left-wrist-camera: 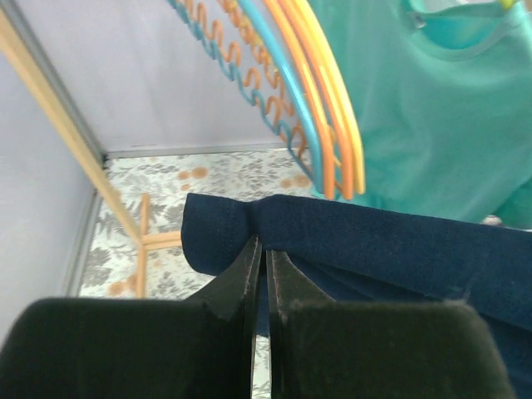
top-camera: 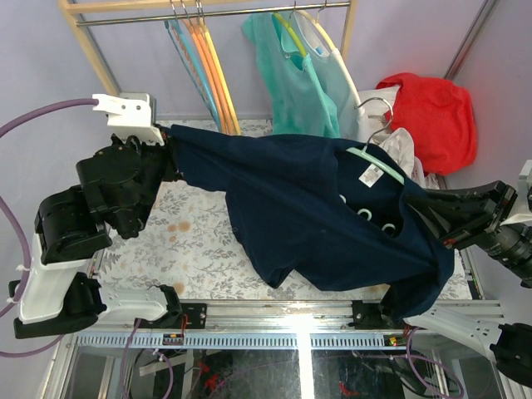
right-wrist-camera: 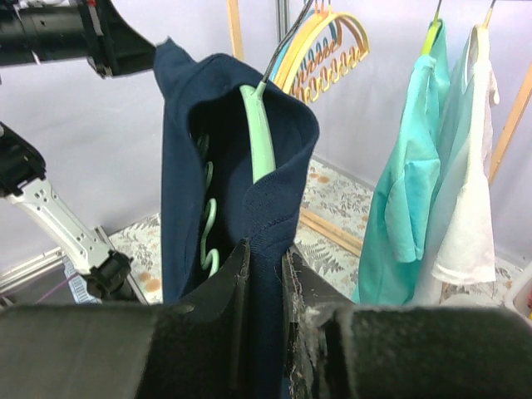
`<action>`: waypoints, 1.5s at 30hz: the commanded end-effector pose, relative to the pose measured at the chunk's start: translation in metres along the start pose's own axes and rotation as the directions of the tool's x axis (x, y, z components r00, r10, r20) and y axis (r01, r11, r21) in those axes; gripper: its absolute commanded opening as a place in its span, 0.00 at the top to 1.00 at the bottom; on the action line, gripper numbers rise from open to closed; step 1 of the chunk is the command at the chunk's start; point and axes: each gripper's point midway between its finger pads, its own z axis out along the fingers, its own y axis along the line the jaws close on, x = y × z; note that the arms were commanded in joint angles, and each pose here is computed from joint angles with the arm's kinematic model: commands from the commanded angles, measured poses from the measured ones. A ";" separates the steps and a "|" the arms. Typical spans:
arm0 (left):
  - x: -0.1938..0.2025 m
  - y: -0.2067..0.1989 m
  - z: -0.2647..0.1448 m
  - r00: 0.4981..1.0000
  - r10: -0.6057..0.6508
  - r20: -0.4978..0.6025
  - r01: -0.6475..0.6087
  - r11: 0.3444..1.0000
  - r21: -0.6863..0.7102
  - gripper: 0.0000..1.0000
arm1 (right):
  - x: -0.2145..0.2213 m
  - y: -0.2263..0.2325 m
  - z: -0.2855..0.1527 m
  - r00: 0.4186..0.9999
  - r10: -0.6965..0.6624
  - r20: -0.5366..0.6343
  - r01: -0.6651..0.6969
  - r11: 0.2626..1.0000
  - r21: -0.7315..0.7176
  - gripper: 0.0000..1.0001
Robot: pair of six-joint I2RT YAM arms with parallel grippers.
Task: Place the t-shirt on the hanger
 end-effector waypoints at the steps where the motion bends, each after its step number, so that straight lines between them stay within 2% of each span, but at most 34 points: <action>1: -0.013 0.039 -0.005 0.999 0.014 0.051 -0.004 0.983 -0.185 1.00 | -0.060 0.009 -0.006 0.969 0.026 0.245 -0.015 0.999 -0.044 1.00; 5: -0.024 0.041 -0.008 0.998 0.017 0.054 -0.007 0.984 -0.177 1.00 | -0.069 0.013 0.002 0.964 0.025 0.266 -0.007 0.998 -0.067 1.00; 13: 0.002 0.059 -0.009 0.997 0.079 -0.001 -0.076 0.953 -0.294 0.99 | -0.073 0.023 0.013 0.958 0.015 0.286 0.020 0.993 -0.118 1.00; 15: 0.007 0.055 -0.008 0.996 0.083 -0.017 -0.084 0.956 -0.280 0.99 | -0.071 0.026 0.014 0.960 0.017 0.279 0.022 0.991 -0.135 1.00; 20: 0.030 0.032 -0.001 0.993 0.085 -0.085 -0.099 0.979 -0.179 0.80 | -0.056 0.027 0.020 0.972 0.020 0.235 0.014 0.990 -0.144 1.00; 23: 0.036 0.048 -0.009 0.994 0.066 -0.090 -0.084 0.973 -0.214 0.64 | -0.046 0.026 0.020 0.980 0.018 0.198 0.010 0.991 -0.136 1.00; 25: 0.032 0.056 -0.017 0.997 0.034 -0.071 -0.048 0.978 -0.204 0.62 | -0.038 0.025 0.022 0.985 0.015 0.169 0.007 0.991 -0.131 1.00; 27: 0.025 0.053 -0.021 0.998 0.011 -0.060 -0.020 0.989 -0.145 0.60 | -0.030 0.025 0.025 0.990 0.011 0.140 0.008 0.991 -0.133 1.00; 29: 0.019 0.034 -0.021 0.998 0.010 -0.062 -0.012 1.000 -0.025 0.56 | -0.025 0.026 0.028 0.993 0.006 0.122 0.011 0.990 -0.139 1.00; 32: 0.015 -0.012 -0.019 0.995 0.056 -0.081 -0.040 0.981 0.189 0.52 | -0.020 0.029 0.034 0.995 0.005 0.099 0.011 0.988 -0.156 1.00; 34: 0.018 -0.043 -0.023 0.992 0.086 -0.092 -0.050 0.939 0.340 0.50 | -0.014 0.031 0.038 0.997 0.000 0.073 0.012 0.986 -0.169 1.00; 38: 0.018 -0.078 -0.033 0.992 0.105 -0.067 -0.055 0.854 0.517 0.36 | -0.002 0.037 0.042 1.000 -0.006 0.017 0.010 0.979 -0.205 1.00; 42: 0.025 -0.108 -0.041 0.984 0.161 -0.074 -0.076 0.764 0.641 0.35 | 0.008 0.044 0.045 1.000 -0.007 -0.019 0.002 0.970 -0.242 1.00; 45: 0.029 -0.118 -0.041 0.980 0.185 -0.076 -0.087 0.736 0.672 0.31 | 0.010 0.046 0.044 1.000 -0.009 -0.023 0.003 0.966 -0.257 1.00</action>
